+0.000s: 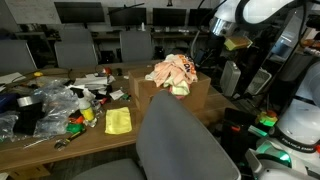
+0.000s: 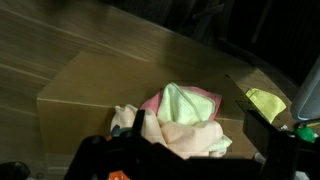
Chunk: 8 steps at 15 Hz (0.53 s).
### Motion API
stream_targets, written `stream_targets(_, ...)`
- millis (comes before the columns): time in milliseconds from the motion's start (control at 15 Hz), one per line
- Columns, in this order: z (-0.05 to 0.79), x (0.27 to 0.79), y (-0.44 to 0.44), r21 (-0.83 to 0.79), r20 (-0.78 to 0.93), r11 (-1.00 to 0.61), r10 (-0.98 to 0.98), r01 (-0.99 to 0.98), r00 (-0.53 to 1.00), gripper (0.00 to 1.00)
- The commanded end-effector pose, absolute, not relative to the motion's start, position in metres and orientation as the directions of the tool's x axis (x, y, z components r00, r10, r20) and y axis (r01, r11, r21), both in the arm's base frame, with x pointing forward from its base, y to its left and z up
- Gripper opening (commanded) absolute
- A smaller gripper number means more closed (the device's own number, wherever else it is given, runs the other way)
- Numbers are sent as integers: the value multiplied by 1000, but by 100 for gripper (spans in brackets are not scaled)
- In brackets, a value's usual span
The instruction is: Pick the clothes on the back rest of the chair and put them on the box
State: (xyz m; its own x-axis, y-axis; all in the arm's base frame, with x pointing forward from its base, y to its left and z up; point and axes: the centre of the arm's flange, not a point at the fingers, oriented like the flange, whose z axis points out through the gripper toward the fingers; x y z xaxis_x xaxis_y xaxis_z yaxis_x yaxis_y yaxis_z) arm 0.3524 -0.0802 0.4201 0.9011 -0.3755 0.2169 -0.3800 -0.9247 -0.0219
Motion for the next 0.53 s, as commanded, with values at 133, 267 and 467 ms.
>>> stream_targets(133, 444, 307, -65, -23, 292, -948, -310, -317, 905, 100)
stream_targets(267, 447, 304, -65, -17, 293, -962, -266, -274, 918, 100)
stream_targets(467, 459, 334, -71, -6, 280, -955, -287, -297, 916, 100)
